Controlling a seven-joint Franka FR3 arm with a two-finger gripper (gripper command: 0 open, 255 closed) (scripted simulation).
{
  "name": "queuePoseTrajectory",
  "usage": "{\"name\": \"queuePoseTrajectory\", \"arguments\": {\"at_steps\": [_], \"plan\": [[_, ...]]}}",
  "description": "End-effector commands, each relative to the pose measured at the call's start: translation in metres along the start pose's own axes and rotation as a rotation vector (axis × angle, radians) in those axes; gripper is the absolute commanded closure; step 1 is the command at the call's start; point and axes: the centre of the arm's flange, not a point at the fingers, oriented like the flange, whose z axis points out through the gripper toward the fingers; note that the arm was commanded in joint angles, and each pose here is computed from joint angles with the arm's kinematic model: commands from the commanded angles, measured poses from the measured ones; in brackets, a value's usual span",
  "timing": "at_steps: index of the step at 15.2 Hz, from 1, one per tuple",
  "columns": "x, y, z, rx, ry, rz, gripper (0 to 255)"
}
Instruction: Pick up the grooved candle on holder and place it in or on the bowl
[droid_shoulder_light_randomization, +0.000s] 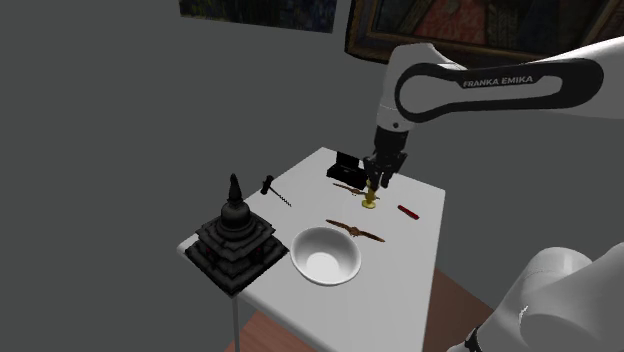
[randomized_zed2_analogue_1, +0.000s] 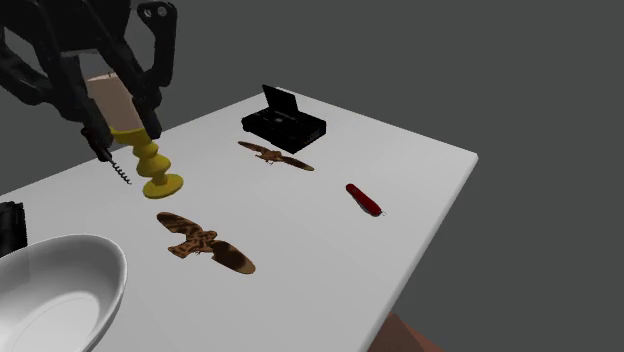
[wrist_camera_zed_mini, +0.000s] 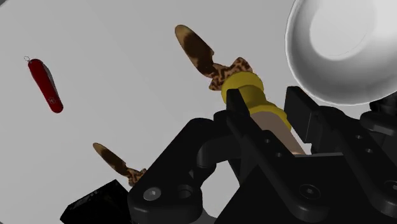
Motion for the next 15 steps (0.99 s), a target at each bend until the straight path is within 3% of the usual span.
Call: {"name": "queuePoseTrajectory", "arguments": {"at_steps": [1, 11, 15], "plan": [[-0.011, -0.025, -0.002, 0.000, 0.000, 0.001, 255], [-0.044, -0.153, -0.012, 0.000, 0.000, 0.001, 255], [-0.046, -0.162, 0.003, 0.000, 0.000, 0.001, 255]]}}
